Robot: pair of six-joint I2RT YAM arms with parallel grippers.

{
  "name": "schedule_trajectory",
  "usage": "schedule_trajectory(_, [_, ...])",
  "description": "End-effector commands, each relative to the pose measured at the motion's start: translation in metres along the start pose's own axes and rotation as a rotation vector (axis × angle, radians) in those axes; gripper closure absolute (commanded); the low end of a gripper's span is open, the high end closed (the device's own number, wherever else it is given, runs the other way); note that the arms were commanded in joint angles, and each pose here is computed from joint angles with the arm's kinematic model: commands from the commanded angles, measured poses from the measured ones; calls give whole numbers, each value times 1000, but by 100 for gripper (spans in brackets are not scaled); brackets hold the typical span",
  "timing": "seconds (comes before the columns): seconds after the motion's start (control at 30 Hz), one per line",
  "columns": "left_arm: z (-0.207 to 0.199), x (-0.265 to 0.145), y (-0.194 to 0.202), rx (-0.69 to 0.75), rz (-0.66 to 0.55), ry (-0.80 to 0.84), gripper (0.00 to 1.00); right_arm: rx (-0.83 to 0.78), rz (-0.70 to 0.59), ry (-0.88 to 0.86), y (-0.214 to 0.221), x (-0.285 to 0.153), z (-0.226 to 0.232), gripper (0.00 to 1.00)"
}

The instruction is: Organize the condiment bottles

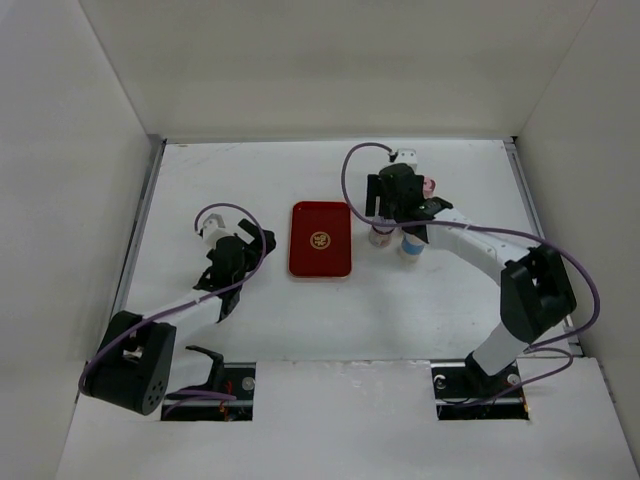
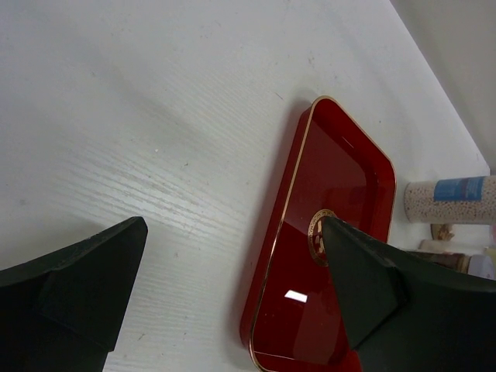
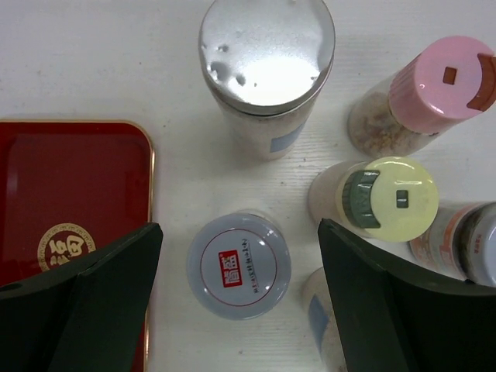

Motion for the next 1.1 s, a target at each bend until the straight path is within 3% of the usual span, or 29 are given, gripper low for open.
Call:
schedule_trajectory(0.0, [-7, 2, -5, -24, -13, 48, 0, -35, 55, 1, -5, 6, -2, 12])
schedule_trajectory(0.2, [-4, 3, -5, -36, -8, 47, 0, -105, 73, 11, -16, 1, -1, 14])
schedule_trajectory(0.47, [-4, 4, -6, -46, -3, 50, 0, -72, -127, 62, -38, -53, -5, 7])
schedule_trajectory(0.67, [-6, 4, -2, -50, 11, 67, 0, 28, -216, 156, -14, -85, -42, 5])
schedule_trajectory(0.87, [-7, 5, -1, -64, 25, 80, 0, 68, -148, 128, 16, -82, -56, 1])
schedule_trajectory(1.07, [-7, 3, -1, -63, 15, 82, 0, 86, -169, 63, 15, -69, -49, 0])
Point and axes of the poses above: each gripper's point midway between its finger pads, its own x axis out along the fingers, its own z axis along the line the jaws close on, y = z × x, the point moved 10 cm from there along -x, back along the fingers, and after that the axes turned 3 degrees about x, right-handed, at the moved point
